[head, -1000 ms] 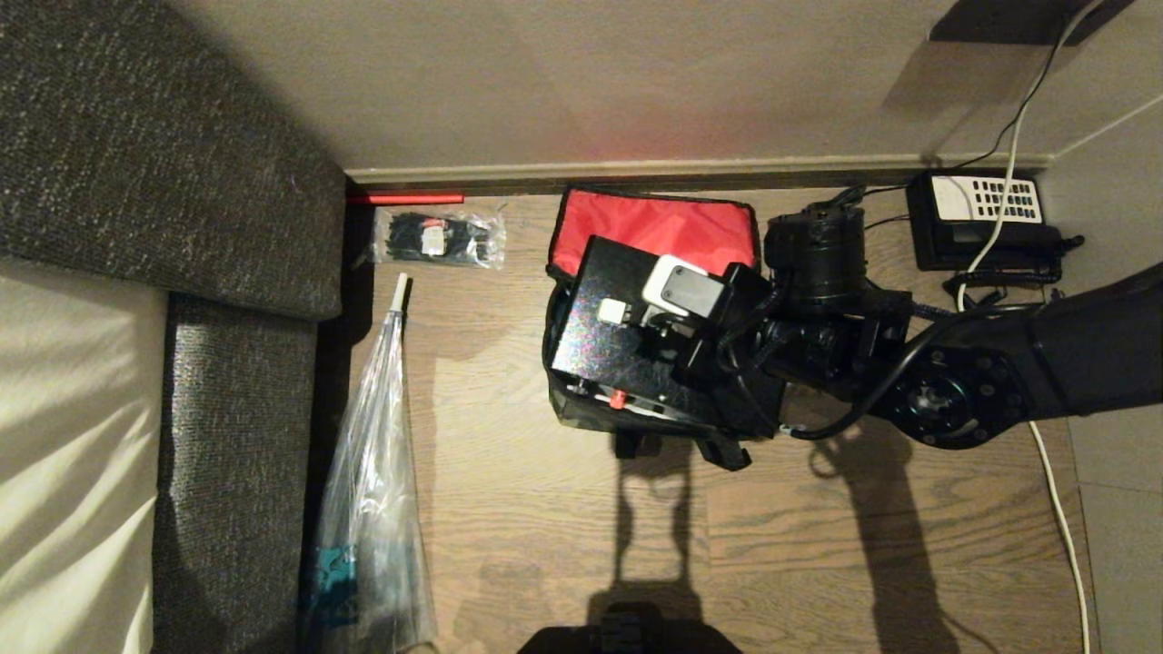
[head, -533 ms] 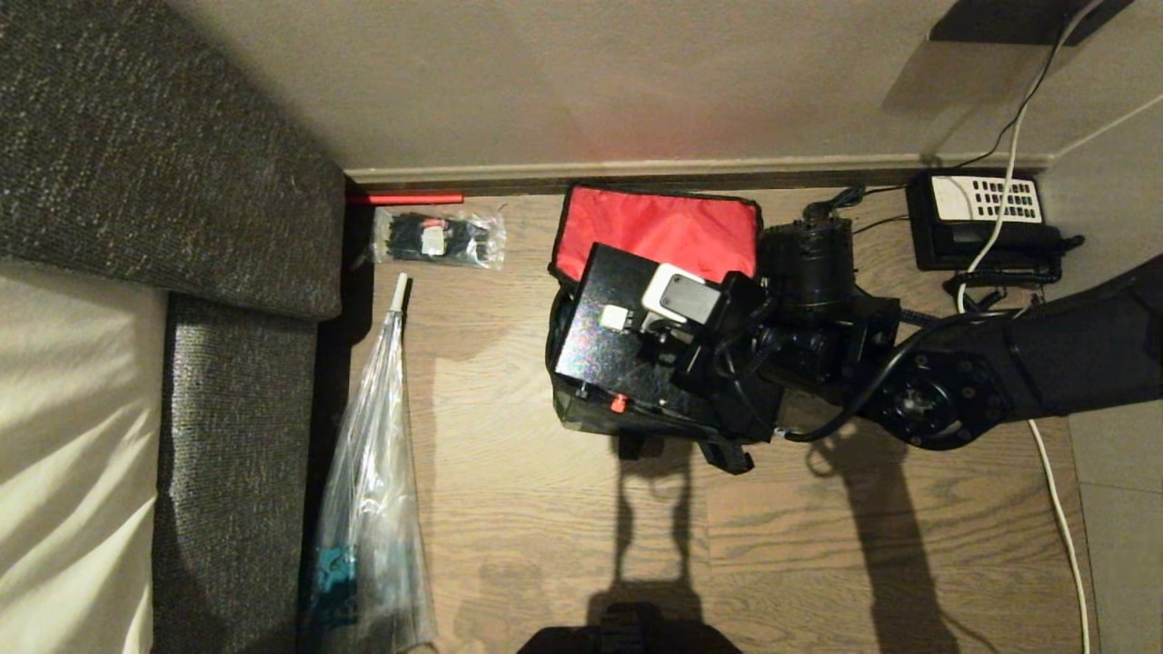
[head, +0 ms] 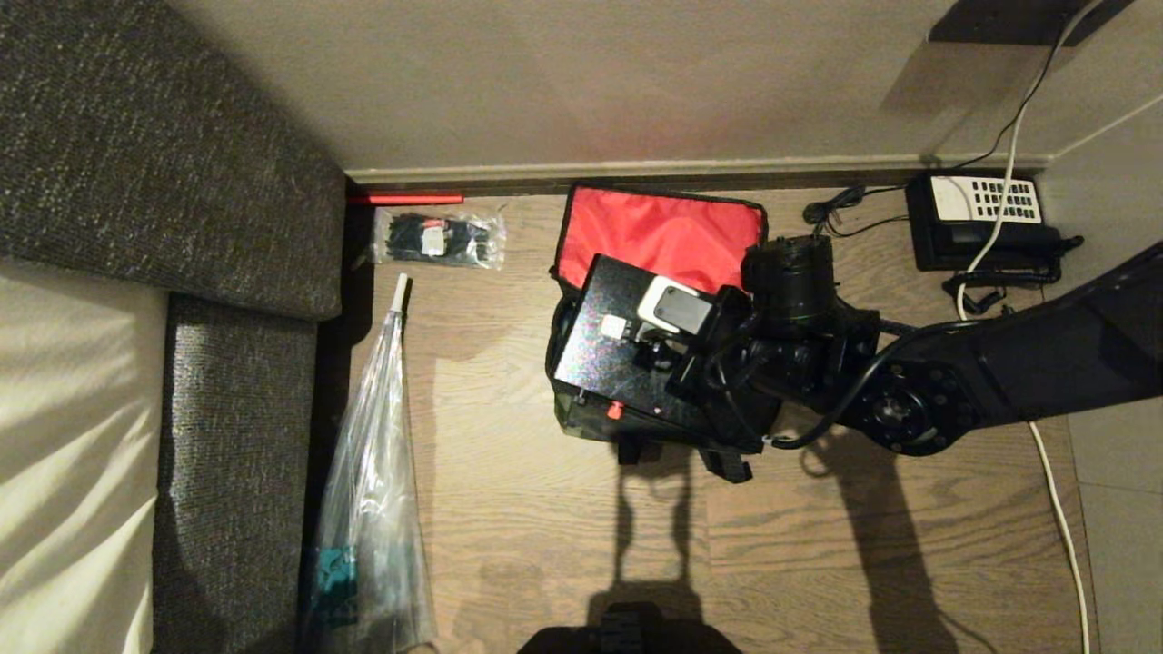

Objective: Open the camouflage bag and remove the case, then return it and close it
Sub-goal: Place the black box back

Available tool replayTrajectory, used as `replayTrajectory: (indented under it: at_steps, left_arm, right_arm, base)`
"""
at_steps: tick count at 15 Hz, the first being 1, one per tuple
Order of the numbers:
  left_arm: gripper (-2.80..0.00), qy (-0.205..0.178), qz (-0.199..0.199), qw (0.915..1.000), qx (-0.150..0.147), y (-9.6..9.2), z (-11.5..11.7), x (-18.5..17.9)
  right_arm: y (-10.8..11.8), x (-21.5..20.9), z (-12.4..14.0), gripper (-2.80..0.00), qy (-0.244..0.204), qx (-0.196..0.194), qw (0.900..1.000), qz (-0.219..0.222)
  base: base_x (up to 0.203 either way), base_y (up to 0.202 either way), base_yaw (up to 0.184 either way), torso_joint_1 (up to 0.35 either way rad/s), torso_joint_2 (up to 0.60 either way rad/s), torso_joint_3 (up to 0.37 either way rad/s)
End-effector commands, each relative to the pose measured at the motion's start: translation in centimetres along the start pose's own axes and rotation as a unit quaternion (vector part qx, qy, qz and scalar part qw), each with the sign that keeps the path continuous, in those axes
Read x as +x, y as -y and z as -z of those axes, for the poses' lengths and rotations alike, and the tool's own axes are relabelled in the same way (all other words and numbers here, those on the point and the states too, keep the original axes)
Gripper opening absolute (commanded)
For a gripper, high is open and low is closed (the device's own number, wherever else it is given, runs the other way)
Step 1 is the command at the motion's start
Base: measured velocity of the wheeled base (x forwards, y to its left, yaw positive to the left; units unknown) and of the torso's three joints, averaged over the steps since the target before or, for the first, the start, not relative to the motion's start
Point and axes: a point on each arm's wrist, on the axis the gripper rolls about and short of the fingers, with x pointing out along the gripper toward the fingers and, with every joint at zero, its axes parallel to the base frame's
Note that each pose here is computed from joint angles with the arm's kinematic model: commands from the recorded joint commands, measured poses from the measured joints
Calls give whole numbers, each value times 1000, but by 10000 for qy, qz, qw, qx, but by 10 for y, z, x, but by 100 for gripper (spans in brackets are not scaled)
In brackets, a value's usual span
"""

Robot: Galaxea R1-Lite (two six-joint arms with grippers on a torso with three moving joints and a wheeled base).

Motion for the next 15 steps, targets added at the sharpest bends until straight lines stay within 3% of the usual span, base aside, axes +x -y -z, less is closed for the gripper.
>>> replayTrajectory:
  at_steps: [1, 15]
  left_arm:
    - [-280, -1, -1, 10000, 2, 0, 0, 0]
    - [-280, 7, -2, 10000, 1, 0, 0, 0]
  right_arm:
    - [-5, 6, 4, -280, -74, -12, 10000, -53]
    - [-11, 22, 18, -280, -270, 116, 9995, -147]
  base:
    - [0, 0, 0, 0, 0, 0]
    - [0, 0, 0, 0, 0, 0]
